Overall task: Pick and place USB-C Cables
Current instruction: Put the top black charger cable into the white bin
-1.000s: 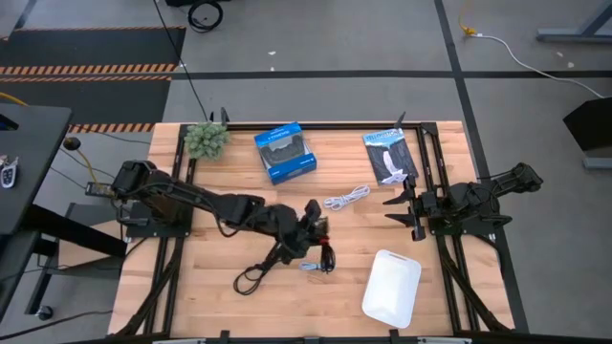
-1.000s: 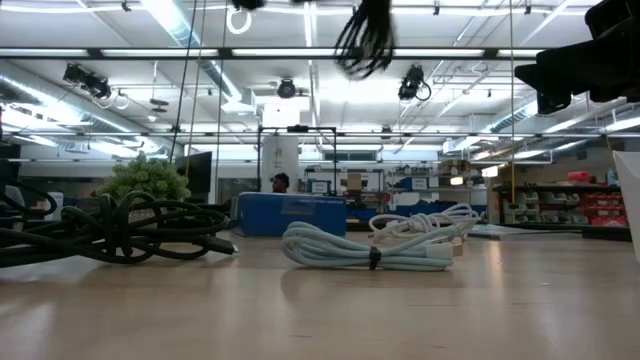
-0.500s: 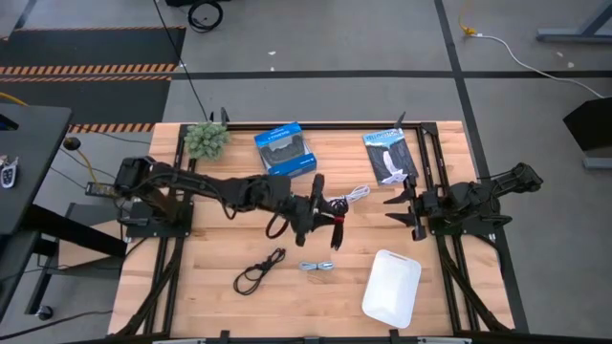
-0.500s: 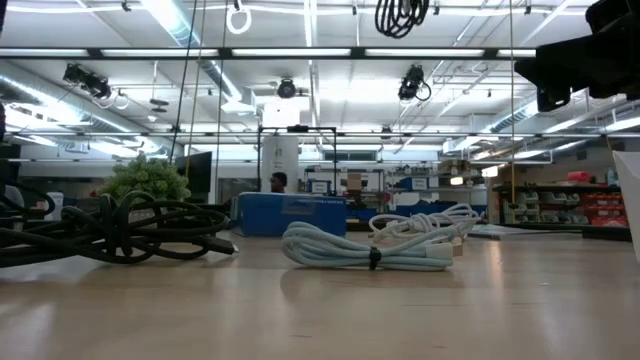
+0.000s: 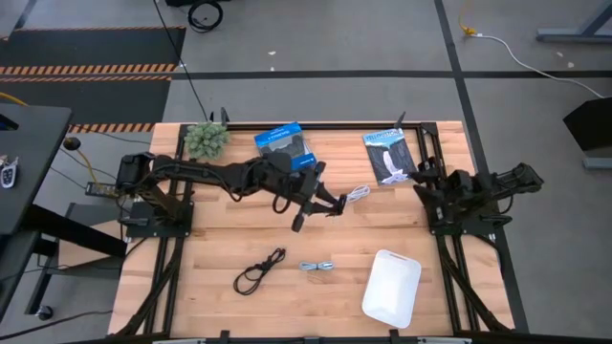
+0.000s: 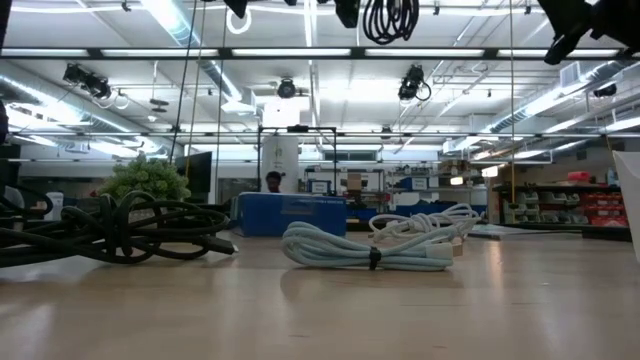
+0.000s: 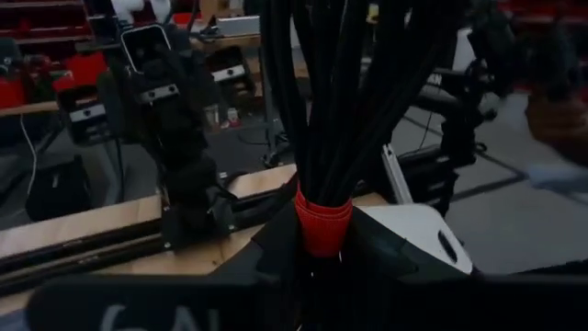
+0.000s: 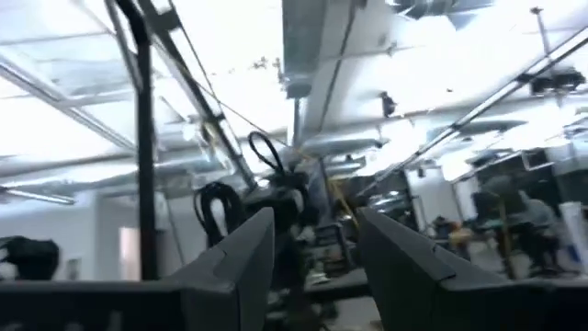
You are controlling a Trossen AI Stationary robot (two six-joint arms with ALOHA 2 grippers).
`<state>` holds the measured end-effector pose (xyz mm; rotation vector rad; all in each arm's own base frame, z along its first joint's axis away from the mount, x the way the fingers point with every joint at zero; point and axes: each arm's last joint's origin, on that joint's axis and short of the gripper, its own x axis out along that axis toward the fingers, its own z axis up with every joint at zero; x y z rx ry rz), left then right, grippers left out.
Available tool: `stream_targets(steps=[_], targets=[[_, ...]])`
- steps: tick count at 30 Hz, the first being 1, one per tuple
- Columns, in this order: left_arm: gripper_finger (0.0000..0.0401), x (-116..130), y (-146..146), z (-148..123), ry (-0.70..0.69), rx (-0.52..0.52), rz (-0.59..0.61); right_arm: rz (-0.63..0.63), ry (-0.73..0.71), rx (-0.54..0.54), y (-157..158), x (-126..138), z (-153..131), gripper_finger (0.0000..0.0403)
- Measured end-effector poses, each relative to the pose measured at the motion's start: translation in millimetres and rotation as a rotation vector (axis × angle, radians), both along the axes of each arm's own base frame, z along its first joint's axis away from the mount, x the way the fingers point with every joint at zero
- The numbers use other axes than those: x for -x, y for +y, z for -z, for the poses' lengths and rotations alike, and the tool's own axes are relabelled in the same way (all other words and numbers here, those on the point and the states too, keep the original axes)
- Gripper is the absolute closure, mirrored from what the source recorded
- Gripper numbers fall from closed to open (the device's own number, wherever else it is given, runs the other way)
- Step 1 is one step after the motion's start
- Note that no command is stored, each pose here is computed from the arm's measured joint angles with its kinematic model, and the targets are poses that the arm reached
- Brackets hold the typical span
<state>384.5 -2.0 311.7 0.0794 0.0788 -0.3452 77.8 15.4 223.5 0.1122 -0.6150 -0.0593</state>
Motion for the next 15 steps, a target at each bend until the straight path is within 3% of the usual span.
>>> stream_targets(steps=[6,10,15], targets=[[0.0326,-7.0,0.8,5.2,-0.009,0.024,-0.195,0.155,0.092,-0.066,-6.0,-9.1,3.5,0.0238],[0.0326,-19.4,3.6,13.4,-0.105,-0.013,-0.308,0.243,0.138,-0.068,-11.2,-17.8,-8.4,0.0238],[0.0326,-26.9,19.4,20.2,-0.167,-0.022,-0.366,0.222,0.266,-0.003,-10.3,-38.0,-31.9,0.0238]])
